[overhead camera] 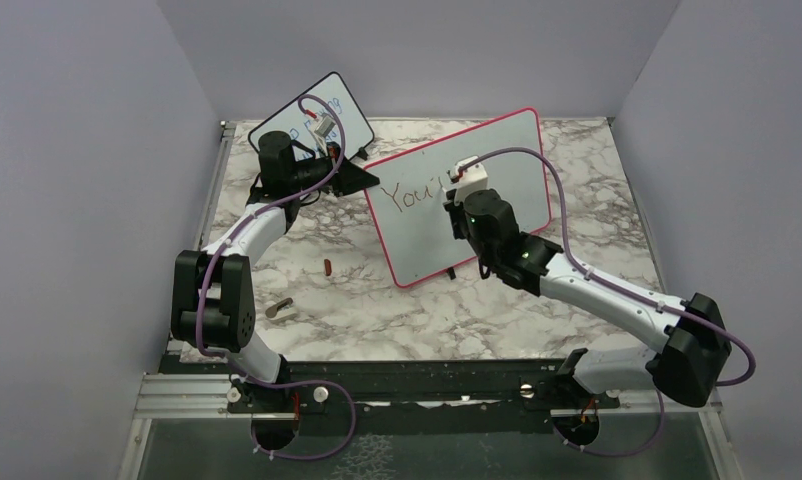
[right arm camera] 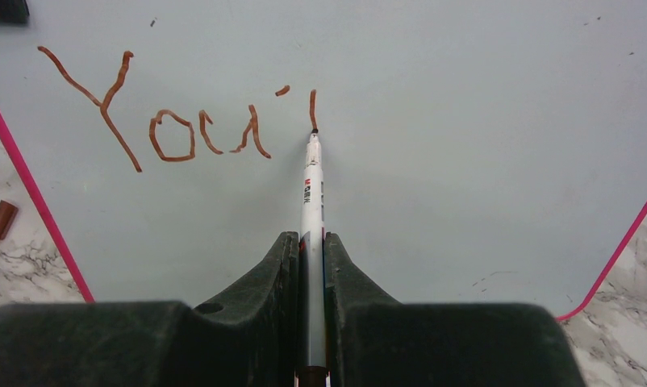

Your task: Write a sentence on the whiteboard

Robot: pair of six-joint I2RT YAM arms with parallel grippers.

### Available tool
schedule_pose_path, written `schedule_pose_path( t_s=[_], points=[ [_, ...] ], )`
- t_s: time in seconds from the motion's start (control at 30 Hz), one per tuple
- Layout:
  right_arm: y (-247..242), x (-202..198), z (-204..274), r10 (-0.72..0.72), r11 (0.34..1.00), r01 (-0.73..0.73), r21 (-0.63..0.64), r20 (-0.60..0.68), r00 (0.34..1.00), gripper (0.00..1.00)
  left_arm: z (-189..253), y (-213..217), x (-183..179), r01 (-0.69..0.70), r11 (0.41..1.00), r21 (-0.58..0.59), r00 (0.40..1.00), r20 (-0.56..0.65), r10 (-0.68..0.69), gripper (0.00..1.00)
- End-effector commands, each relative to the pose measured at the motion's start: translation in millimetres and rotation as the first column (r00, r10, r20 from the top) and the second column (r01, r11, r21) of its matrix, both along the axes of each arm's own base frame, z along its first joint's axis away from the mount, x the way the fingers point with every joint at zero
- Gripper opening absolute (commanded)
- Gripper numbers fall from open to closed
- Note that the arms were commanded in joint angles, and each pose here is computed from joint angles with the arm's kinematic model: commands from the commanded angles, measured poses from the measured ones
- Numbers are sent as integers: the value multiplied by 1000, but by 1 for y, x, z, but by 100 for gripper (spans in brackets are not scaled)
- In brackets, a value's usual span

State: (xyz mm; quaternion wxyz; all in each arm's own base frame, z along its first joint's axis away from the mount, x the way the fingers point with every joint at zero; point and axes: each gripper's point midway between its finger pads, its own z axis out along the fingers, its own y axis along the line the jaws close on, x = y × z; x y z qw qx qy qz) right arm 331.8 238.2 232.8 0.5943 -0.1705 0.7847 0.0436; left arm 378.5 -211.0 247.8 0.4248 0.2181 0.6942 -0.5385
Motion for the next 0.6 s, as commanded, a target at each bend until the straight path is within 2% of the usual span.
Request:
schedule_pose_path(
  t_s=[0.0,0.57],
  points=[
    [-11,-8,-16,-10,1000,9,-28,-52,999,1,-9,-7,-7,54,999,5,998,-26,-54,0],
    [-8,-4,-10,-15,1000,15,5,-19,1000,1,-8,-7,-8,55,998,5,998,-24,-55,0]
  ],
)
